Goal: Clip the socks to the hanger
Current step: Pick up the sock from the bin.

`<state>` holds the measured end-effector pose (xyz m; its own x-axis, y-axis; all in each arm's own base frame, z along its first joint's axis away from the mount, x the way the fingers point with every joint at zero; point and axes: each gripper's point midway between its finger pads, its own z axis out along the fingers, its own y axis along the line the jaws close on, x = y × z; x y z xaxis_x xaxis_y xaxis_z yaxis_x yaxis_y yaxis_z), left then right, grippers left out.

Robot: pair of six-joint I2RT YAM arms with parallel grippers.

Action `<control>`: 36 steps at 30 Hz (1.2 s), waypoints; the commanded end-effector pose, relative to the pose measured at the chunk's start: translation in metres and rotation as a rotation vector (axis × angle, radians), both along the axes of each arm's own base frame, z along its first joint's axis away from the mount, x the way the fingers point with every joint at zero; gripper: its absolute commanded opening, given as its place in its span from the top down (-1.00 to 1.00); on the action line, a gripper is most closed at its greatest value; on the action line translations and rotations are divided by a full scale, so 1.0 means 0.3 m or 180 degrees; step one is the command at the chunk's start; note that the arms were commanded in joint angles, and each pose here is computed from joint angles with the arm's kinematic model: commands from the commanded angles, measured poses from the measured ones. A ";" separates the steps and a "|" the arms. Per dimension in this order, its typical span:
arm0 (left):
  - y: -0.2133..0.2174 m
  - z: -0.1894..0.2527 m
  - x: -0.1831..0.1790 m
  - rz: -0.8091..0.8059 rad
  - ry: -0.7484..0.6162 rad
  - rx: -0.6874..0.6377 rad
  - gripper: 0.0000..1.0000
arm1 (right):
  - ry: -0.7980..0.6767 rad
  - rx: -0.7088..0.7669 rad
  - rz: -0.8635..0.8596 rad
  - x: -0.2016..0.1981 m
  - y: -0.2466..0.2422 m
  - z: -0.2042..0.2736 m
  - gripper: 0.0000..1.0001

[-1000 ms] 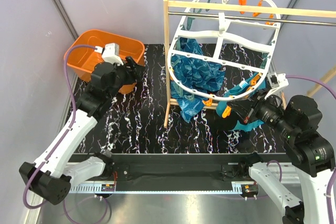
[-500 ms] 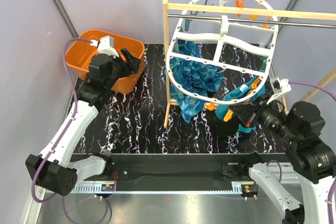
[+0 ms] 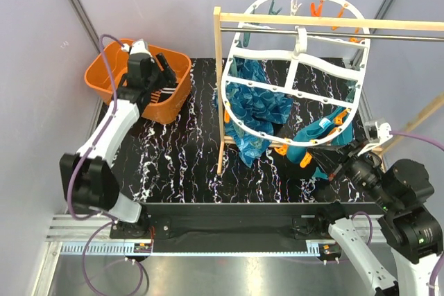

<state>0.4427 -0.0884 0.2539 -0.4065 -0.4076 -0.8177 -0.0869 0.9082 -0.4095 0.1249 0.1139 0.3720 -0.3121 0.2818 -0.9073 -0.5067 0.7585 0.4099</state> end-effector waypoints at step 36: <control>0.656 -0.456 0.364 0.2183 0.1478 -0.0126 -0.45 | 0.0531 -0.0419 -0.0137 0.196 0.020 -0.051 1.00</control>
